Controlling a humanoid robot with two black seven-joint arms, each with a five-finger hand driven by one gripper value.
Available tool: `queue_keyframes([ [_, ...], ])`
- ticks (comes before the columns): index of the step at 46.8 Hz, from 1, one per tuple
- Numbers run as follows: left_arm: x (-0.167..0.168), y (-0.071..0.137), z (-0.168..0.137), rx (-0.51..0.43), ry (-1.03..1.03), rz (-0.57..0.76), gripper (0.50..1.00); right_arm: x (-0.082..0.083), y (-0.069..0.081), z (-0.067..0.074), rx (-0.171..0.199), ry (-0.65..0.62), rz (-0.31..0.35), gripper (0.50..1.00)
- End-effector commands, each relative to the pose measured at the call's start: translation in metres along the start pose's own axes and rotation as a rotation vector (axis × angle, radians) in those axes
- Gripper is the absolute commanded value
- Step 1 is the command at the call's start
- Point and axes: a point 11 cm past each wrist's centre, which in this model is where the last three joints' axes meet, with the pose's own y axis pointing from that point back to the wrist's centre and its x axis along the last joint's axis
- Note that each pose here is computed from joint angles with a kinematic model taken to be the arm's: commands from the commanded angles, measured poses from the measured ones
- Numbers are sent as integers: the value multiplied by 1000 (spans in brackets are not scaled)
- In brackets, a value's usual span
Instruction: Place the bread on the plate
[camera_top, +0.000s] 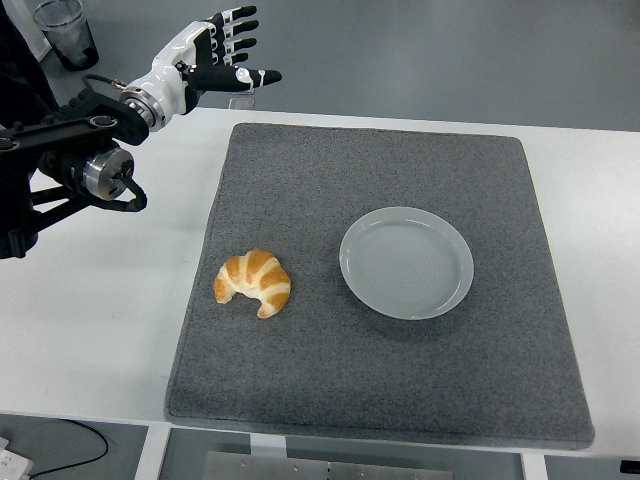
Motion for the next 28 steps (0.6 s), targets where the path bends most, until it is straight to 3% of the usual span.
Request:
queue_keyframes([
  [1,-8,12,0,12,-68,-73,1000,0,0,0,0,0,0,952],
  [13,-5,42,-15,64,-306,-211,1000,0,0,0,0,0,1,952],
  [28,14,71,-15,102,-448,-375,1000,0,0,0,0,0,0,952],
])
